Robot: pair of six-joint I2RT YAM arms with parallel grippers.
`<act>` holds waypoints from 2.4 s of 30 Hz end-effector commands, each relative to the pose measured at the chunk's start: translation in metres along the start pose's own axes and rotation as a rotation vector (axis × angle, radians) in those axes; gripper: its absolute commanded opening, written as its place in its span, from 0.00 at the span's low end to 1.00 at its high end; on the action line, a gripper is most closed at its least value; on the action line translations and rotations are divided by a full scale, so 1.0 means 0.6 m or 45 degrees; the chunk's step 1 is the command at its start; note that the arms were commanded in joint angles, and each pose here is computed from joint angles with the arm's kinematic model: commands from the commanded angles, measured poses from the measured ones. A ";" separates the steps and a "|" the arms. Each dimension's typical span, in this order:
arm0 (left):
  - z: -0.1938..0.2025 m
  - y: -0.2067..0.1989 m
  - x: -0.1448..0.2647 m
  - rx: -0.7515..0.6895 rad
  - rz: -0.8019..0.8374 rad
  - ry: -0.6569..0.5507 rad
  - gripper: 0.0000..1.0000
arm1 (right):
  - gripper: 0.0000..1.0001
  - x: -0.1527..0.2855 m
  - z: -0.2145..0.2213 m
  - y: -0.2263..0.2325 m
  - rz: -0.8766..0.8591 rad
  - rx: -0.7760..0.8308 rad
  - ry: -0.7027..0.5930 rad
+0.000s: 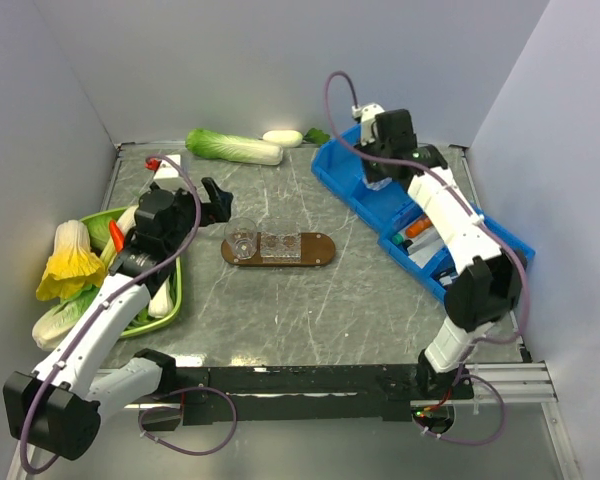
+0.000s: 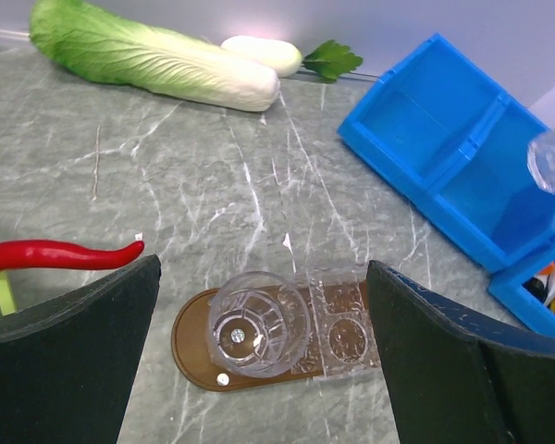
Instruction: Prepare toiletry sets of a toothbrush and toothpaste on the tray
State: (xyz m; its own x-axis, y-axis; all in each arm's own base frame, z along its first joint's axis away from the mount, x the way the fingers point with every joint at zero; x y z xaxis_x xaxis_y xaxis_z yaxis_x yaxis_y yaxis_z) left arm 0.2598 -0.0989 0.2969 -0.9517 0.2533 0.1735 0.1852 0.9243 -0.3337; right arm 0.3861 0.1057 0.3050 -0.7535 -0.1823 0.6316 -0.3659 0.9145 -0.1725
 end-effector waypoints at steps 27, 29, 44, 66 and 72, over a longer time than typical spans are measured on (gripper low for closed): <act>-0.094 -0.007 -0.023 0.076 0.053 -0.222 0.97 | 0.00 0.090 0.104 0.271 -0.268 -0.009 0.029; -0.095 -0.005 -0.020 0.072 0.030 -0.231 0.97 | 0.00 0.075 0.097 0.278 -0.263 0.000 0.039; -0.103 -0.002 -0.012 0.060 0.005 -0.261 0.97 | 0.00 0.011 0.094 0.300 -0.219 0.061 0.134; -0.101 -0.003 -0.014 0.059 0.011 -0.254 0.97 | 0.00 -0.027 0.102 0.321 -0.241 0.080 0.183; -0.101 -0.002 -0.015 0.059 0.010 -0.253 0.97 | 0.00 -0.035 0.104 0.324 -0.245 0.083 0.187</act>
State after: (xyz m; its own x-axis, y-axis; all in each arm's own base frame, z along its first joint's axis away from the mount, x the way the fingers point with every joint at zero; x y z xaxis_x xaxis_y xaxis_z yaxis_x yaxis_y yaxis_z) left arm 0.2842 -0.0873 0.3349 -0.9788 0.1978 0.0523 0.1631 0.9087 -0.3842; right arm 0.2842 0.2504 0.1945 -0.5260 -0.2428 0.8151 -0.5336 0.8405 -0.0940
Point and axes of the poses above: each gripper's point midway between its finger pads, its own x axis back along the fingers, its own y axis along the line the jaws close on, z = x × y, the point moved 9 cm from there along x, back along the fingers, and after that the axes turned 1 degree about x, right-handed, at the moved point
